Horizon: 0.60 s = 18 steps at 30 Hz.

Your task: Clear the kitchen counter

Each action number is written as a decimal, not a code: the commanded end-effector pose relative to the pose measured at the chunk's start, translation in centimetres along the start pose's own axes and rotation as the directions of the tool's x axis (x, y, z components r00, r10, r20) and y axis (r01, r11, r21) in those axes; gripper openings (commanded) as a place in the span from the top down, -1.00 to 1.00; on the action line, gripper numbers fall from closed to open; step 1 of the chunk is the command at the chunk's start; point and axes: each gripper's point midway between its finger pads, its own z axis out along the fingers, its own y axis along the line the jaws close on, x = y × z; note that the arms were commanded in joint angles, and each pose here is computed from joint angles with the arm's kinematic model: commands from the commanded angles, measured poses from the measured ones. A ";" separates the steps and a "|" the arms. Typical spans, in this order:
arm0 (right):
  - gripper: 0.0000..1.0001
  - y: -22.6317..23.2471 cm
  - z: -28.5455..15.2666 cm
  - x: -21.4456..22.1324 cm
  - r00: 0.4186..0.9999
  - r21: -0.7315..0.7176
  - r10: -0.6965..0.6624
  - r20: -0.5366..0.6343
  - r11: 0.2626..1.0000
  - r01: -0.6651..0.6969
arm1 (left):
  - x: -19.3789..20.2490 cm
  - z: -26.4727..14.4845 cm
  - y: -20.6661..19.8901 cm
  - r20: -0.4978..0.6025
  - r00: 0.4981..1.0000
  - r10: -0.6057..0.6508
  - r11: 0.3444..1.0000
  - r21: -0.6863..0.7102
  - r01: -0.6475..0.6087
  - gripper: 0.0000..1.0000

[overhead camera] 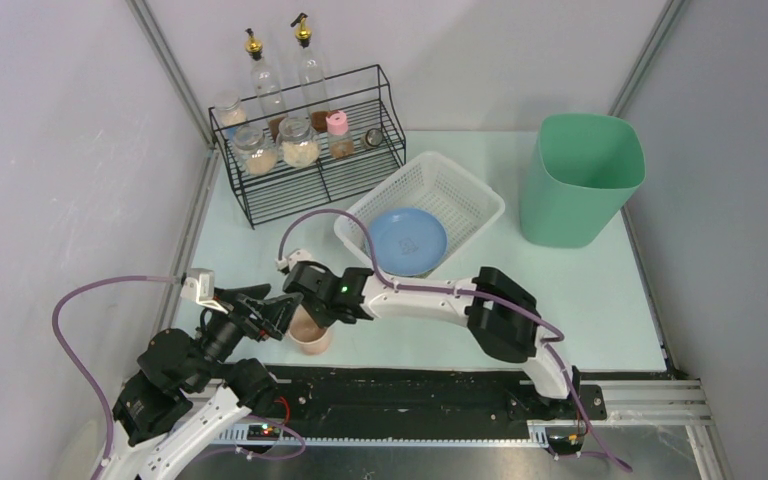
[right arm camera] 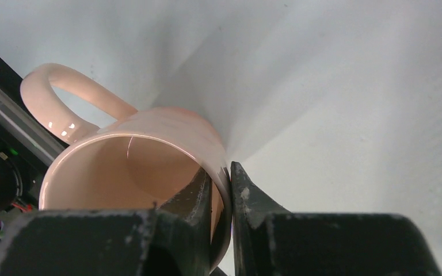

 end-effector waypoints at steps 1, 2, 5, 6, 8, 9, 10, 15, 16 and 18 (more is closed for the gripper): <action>1.00 -0.5 -7.4 -7.0 0.974 -0.039 0.064 0.216 0.998 -0.056 | -2.7 -2.8 -0.3 0.164 0.984 -0.076 0.994 0.085 0.063 -0.97; 1.00 -1.0 -8.3 -7.5 0.969 -0.027 0.064 0.237 0.998 -0.059 | -2.7 -2.8 -0.3 0.165 0.983 -0.076 0.994 0.086 0.062 -0.97; 1.00 -2.5 -9.8 -7.8 0.962 0.008 0.069 0.265 0.997 -0.073 | -2.7 -2.8 -0.3 0.165 0.983 -0.077 0.994 0.086 0.063 -0.97; 1.00 -3.1 -10.8 -8.4 0.955 0.012 0.080 0.287 0.996 -0.087 | -2.7 -2.9 -0.3 0.166 0.983 -0.077 0.994 0.086 0.064 -0.97; 1.00 -4.1 -11.9 -8.6 0.948 0.021 0.090 0.304 0.995 -0.101 | -2.8 -2.9 -0.3 0.167 0.983 -0.078 0.994 0.087 0.064 -0.97; 1.00 -4.8 -12.1 -8.5 0.947 0.037 0.093 0.307 0.993 -0.110 | -2.7 -2.9 -0.3 0.165 0.983 -0.077 0.994 0.087 0.063 -0.97; 1.00 -5.4 -12.8 -8.5 0.944 0.047 0.096 0.316 0.992 -0.117 | -2.7 -2.8 -0.3 0.165 0.983 -0.076 0.994 0.086 0.062 -0.97; 1.00 -10.2 -15.4 -9.2 0.919 0.108 0.151 0.365 0.973 -0.203 | -2.7 -2.9 -0.3 0.168 0.983 -0.079 0.994 0.088 0.065 -0.97; 1.00 -10.9 -15.3 -8.8 0.919 0.113 0.160 0.361 0.970 -0.213 | -2.8 -2.9 -0.3 0.169 0.982 -0.079 0.994 0.088 0.065 -0.97; 1.00 -12.8 -16.2 -9.0 0.901 0.112 0.195 0.387 0.960 -0.255 | -2.8 -2.9 -0.3 0.168 0.983 -0.078 0.994 0.087 0.064 -0.97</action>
